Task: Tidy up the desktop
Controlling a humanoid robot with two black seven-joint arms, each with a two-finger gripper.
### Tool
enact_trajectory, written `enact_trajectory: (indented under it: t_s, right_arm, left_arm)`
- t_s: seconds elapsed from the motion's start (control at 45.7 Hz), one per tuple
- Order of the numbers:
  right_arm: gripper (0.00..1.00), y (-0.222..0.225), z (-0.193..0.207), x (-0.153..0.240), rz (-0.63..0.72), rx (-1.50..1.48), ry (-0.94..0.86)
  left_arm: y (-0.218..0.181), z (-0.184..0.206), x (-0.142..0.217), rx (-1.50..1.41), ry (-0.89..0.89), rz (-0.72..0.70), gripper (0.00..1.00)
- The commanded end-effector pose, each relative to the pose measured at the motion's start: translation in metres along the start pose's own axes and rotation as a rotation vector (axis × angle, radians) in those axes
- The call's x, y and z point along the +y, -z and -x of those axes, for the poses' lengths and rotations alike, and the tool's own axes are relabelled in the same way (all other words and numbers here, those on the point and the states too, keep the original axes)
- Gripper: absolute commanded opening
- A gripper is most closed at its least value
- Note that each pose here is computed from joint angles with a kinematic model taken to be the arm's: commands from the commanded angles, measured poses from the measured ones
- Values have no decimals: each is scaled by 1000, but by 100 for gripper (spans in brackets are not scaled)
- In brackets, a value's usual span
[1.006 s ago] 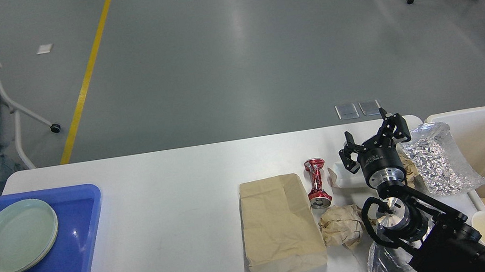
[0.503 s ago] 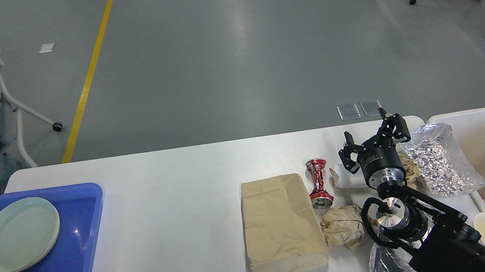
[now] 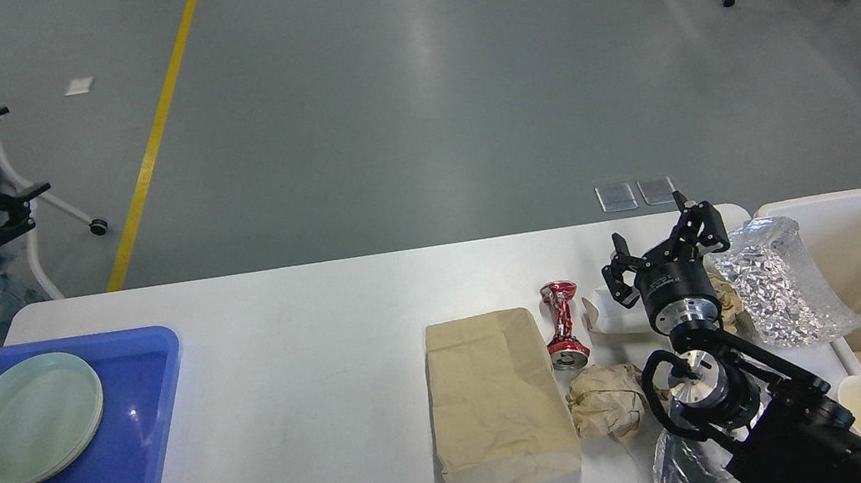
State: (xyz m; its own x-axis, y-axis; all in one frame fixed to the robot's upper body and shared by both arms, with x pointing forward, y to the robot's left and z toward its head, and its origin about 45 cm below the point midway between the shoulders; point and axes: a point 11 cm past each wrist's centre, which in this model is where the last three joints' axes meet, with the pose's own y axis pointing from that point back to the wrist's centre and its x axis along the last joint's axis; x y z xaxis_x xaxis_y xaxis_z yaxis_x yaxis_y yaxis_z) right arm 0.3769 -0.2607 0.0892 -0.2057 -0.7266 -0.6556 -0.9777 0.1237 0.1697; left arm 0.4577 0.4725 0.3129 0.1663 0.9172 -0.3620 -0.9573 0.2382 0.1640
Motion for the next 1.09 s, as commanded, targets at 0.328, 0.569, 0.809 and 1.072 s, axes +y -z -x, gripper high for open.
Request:
enact_trajectory:
  t_s: [0.328, 0.569, 0.809, 1.072]
  right_arm:
    - [100, 0, 0, 0, 1, 1, 1]
    - [100, 0, 0, 0, 0, -1, 1]
    - [100, -1, 0, 0, 1, -2, 0]
    - [100, 0, 0, 0, 0, -1, 1]
  left_arm:
    - [87, -3, 20, 381, 67, 286, 96]
    - [109, -11, 59, 409, 3, 314, 96]
    - [131, 4, 73, 347, -36, 356, 96]
    - [126, 3, 67, 352, -61, 375, 96]
